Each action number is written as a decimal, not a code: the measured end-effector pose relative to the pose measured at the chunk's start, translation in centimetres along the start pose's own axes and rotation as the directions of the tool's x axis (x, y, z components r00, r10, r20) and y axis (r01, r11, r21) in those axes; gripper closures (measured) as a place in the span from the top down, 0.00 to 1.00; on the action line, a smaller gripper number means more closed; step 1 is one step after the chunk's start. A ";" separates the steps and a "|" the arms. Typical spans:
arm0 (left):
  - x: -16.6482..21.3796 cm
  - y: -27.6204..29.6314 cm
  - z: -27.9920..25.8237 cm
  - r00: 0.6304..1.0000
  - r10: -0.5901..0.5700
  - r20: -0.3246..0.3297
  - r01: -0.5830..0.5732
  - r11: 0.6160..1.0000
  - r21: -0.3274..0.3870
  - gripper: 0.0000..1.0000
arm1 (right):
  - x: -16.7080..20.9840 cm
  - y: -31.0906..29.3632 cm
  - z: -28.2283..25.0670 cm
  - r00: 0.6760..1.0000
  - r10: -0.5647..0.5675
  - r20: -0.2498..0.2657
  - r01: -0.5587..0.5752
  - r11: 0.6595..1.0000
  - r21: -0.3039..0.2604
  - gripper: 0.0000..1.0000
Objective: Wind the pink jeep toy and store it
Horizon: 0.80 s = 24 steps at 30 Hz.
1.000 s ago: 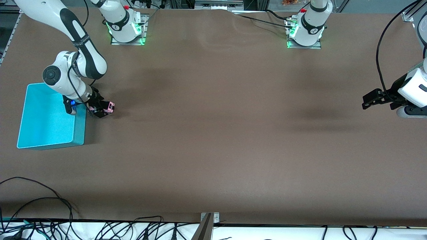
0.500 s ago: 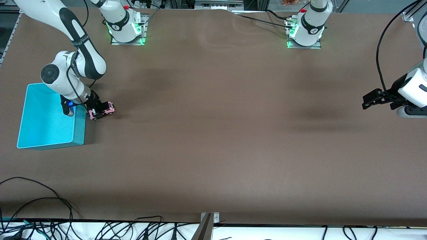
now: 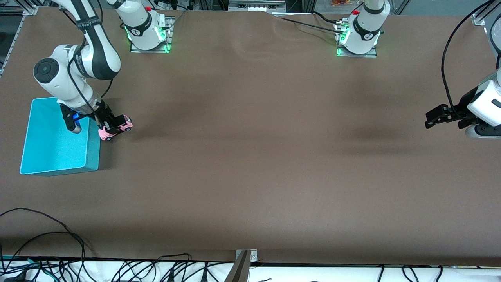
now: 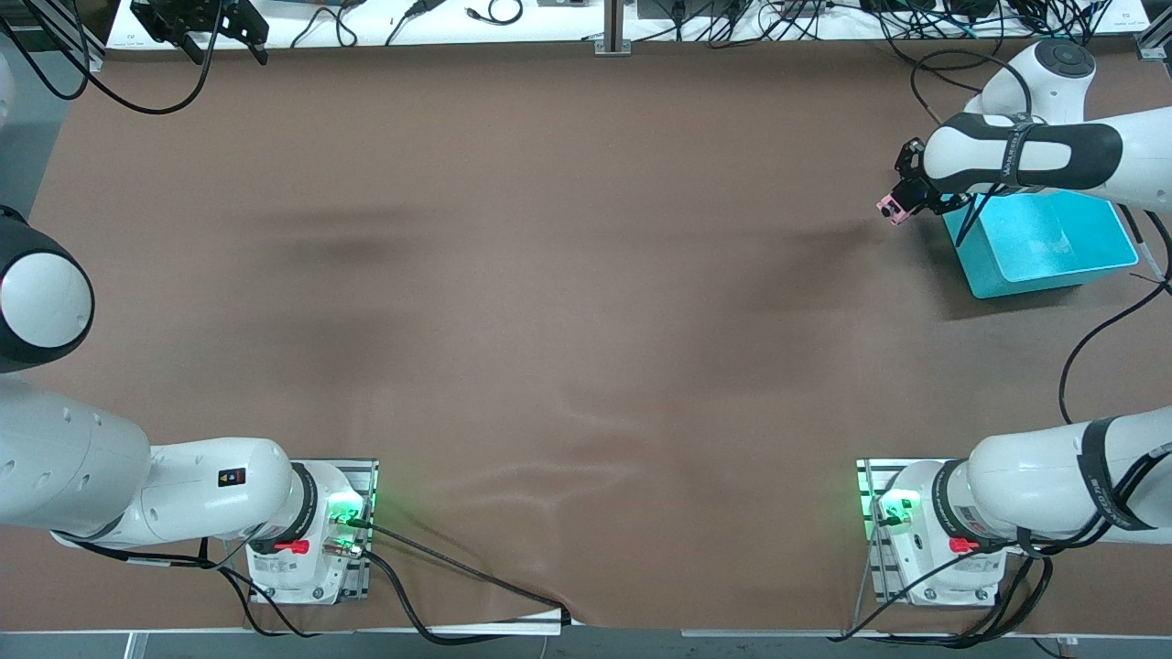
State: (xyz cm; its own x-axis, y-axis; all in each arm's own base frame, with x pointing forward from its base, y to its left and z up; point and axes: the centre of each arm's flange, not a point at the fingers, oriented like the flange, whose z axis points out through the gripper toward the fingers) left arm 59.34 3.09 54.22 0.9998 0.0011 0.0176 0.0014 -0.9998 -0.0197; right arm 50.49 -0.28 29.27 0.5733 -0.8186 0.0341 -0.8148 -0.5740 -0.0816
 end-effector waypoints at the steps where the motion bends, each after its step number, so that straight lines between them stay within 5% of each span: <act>1: 0.0 0.0 0.0 1.000 0.000 0.000 0.000 1.000 0.000 1.00 | 0.0 0.0 -0.2 0.999 -0.039 0.002 0.039 0.999 -0.003 0.52; 6: 0.0 0.0 0.0 1.000 0.000 0.000 0.000 1.000 0.000 1.00 | 0.3 0.1 -0.9 0.963 -0.265 0.049 0.267 0.963 -0.040 0.52; 11: 0.0 0.0 0.0 1.000 0.000 0.000 0.000 1.000 0.000 1.00 | 3.6 1.7 -2.0 0.863 -0.497 0.093 0.502 0.864 -0.043 0.52; 19: 0.0 0.0 0.0 1.000 0.000 -0.001 0.000 1.000 0.000 1.00 | 10.5 7.8 -2.6 0.756 -0.647 0.100 0.653 0.756 -0.043 0.52; 24: 0.0 0.0 0.0 1.000 0.000 -0.001 0.000 1.000 0.000 1.00 | 12.4 10.3 -1.3 0.692 -0.708 0.141 0.721 0.685 -0.100 0.52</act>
State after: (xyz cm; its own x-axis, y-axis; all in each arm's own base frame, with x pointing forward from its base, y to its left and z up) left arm 59.33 3.09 54.25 0.9998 0.0011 0.0184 0.0015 -0.9998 -0.0198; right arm 49.06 -16.38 30.14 0.9858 -0.1576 -0.0587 -0.1536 -0.9858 0.0682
